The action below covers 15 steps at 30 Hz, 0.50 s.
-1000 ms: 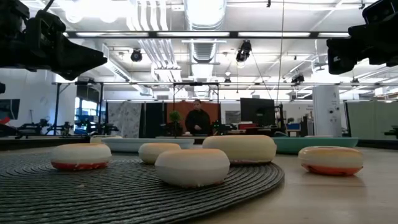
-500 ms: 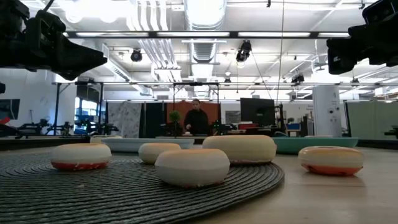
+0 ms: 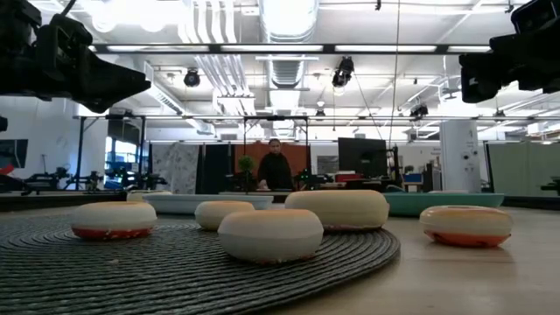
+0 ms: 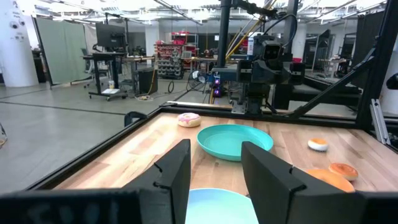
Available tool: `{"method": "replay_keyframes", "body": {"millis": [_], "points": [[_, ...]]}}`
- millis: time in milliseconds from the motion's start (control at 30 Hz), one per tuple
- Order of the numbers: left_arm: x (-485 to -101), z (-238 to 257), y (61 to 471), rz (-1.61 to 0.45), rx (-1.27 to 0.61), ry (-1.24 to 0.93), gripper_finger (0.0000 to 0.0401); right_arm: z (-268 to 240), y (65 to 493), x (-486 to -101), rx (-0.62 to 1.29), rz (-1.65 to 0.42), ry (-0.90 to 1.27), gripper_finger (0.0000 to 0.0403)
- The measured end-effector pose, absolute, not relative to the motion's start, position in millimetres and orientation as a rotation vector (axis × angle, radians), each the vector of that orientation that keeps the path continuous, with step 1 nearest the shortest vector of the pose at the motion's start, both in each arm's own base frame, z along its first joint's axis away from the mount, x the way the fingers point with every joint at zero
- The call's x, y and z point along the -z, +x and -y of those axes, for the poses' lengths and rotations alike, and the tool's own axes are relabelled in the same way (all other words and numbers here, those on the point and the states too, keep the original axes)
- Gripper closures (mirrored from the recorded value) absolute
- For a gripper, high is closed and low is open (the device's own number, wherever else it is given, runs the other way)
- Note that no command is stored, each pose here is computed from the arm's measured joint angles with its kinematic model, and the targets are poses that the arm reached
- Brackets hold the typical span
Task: Pick & Place donuts
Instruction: Put the small blue donut on the white plate
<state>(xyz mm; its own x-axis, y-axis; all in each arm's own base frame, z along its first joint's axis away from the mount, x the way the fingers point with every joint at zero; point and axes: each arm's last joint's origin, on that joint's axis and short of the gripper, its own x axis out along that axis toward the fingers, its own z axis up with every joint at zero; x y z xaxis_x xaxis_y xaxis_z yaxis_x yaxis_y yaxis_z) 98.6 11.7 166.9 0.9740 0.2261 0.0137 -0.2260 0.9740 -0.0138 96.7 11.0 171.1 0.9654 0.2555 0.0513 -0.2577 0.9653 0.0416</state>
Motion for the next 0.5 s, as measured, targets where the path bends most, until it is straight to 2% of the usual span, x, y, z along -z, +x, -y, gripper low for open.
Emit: {"method": "replay_keyframes", "body": {"millis": [300, 400, 500], "points": [[-167.1, -11.7, 98.6, 0.016, -0.228, -0.012, 0.0284, -10.2, 96.1, -179.2, -0.278, 0.016, 0.946, 0.0225], [-167.0, -11.7, 98.6, 0.015, -0.228, -0.012, 0.0284, -6.9, 96.2, -182.3, -0.199, 0.084, 1.130, 0.0225], [-167.0, -11.7, 98.6, 0.016, -0.228, -0.012, 0.0284, -4.8, 95.8, -186.0, -0.158, 0.158, 1.201, 0.0225]]}}
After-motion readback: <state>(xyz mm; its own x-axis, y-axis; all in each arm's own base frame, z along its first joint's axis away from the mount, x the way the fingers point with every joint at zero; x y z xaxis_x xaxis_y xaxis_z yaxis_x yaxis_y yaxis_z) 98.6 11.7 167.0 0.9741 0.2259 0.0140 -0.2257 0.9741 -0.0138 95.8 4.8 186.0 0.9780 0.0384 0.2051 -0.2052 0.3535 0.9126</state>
